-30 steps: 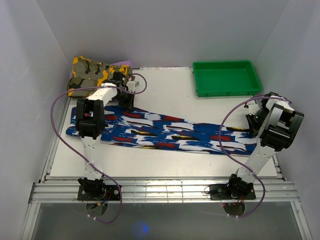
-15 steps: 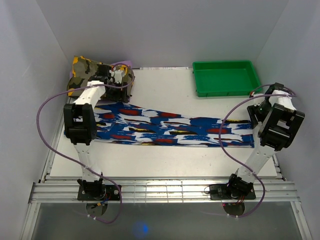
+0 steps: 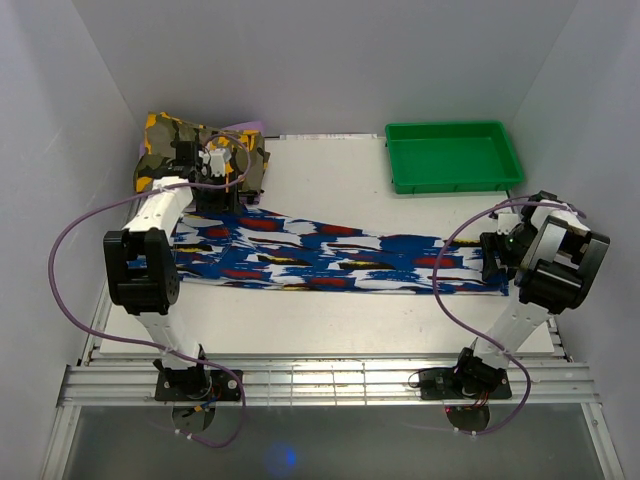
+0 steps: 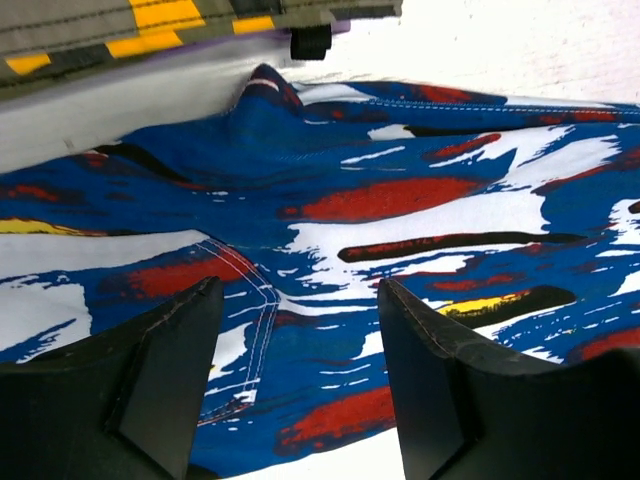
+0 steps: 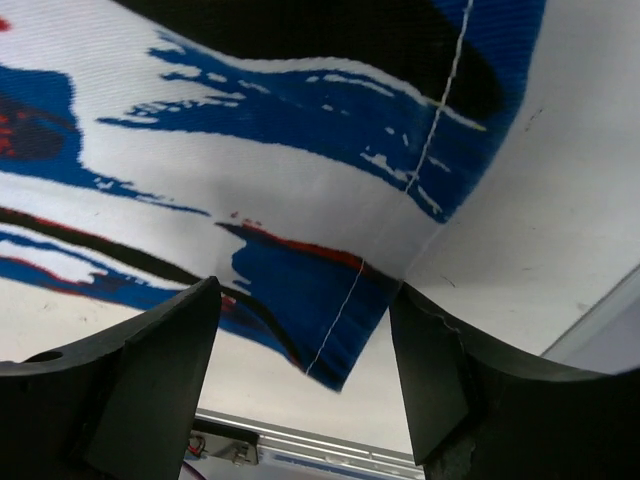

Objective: Fold and stack the trousers
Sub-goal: Fold the trousers

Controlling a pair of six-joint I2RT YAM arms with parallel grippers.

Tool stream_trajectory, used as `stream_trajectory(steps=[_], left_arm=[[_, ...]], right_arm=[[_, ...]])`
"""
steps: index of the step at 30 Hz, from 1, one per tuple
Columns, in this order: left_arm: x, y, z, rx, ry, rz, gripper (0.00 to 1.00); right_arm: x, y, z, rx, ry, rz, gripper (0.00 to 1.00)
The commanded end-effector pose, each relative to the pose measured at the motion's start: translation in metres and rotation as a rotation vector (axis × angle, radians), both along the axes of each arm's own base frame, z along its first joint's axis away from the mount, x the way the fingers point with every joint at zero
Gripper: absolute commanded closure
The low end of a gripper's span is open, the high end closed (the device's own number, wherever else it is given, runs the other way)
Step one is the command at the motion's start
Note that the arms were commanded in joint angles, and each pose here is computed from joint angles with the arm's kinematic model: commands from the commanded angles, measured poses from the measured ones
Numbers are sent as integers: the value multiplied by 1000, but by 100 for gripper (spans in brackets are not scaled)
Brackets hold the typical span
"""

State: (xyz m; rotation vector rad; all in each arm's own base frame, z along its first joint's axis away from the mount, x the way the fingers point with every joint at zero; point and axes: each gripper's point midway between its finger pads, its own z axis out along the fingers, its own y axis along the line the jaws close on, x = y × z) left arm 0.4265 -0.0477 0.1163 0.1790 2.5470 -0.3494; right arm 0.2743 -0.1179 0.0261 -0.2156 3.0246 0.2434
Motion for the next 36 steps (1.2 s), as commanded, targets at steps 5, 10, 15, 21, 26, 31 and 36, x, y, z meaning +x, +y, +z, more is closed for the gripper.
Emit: stream_trajectory(steps=[5, 10, 15, 21, 26, 31, 36], left_arm=[[-6, 18, 26, 1, -55, 48, 24], [-13, 22, 26, -21, -43, 51, 24], [-15, 23, 21, -43, -20, 64, 24], [-12, 54, 15, -108, 29, 159, 13], [-13, 85, 8, -132, 52, 232, 11], [-24, 96, -1, -135, 85, 263, 10], [-50, 113, -9, -155, 98, 284, 2]], right_arm=[[-1, -16, -27, -74, -24, -97, 26], [11, -24, -3, -75, -100, -121, 23], [6, -9, -15, 29, -54, -121, 27], [-8, 18, -40, 167, 19, -150, 42], [-11, 22, -44, 186, 33, -157, 69], [-1, -4, -25, 113, -14, -151, 92], [0, -68, 18, -32, -94, -158, 92]])
